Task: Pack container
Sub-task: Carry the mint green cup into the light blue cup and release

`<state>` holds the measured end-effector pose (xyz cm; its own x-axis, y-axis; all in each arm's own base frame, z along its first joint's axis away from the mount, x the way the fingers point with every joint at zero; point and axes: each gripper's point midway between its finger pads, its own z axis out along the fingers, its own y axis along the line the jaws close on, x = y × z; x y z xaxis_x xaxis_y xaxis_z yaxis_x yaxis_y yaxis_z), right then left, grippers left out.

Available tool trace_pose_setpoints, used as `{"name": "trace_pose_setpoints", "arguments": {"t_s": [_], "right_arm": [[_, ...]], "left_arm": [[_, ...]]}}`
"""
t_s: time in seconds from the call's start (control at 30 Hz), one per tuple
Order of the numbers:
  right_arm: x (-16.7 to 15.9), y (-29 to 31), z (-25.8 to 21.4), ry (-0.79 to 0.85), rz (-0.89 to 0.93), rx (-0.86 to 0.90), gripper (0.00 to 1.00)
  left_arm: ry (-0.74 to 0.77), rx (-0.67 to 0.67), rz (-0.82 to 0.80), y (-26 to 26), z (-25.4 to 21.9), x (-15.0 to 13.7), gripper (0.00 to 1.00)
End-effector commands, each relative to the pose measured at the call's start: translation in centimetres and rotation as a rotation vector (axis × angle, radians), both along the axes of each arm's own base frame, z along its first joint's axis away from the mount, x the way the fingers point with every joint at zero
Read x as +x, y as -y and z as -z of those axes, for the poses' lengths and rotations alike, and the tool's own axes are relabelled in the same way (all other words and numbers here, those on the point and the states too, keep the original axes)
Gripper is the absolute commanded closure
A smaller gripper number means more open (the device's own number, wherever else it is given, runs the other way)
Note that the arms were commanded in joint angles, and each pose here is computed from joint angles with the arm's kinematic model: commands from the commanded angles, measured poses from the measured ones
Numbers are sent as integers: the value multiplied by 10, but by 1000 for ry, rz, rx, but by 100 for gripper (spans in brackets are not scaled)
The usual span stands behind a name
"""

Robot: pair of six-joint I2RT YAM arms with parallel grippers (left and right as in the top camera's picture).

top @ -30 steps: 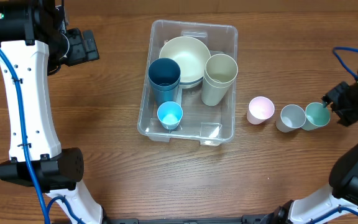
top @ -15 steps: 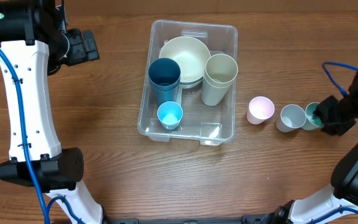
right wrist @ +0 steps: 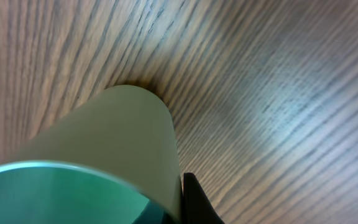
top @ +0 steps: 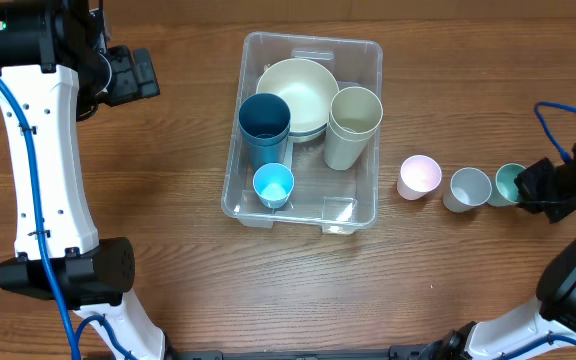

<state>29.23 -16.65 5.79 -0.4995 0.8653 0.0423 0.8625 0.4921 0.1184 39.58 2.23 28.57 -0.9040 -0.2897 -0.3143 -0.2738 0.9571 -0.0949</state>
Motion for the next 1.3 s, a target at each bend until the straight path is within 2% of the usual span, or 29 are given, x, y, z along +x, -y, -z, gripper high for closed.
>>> {"name": "trace_pose_setpoints", "arguments": {"t_s": [0.0,0.13,0.23,0.37,0.53,0.83,0.93,1.27], "right_arm": [[22,8,-69,181,12,-84,96],[26,-11,-130,307,-36,-121,96],[23,-45,-172,399,-138,-135,96],[19,-112,-209,517,-357,-118,96],[4,-206,-226,582,-668,-64,96],[-22,-340,-217,605,-1105,62,96],[-22,-375,-198,575,-1212,36,96],[8,-416,-93,330,-1319,-117,96]], "left_arm": [[9,13,18,0,-3,-1,0],[9,13,18,0,-3,-1,0],[9,13,18,0,-3,-1,0],[10,12,18,0,-3,0,0],[10,12,18,0,-3,0,0],[9,13,19,0,-3,-1,0],[10,12,19,0,-3,0,0],[9,13,19,0,-3,-1,0]]}}
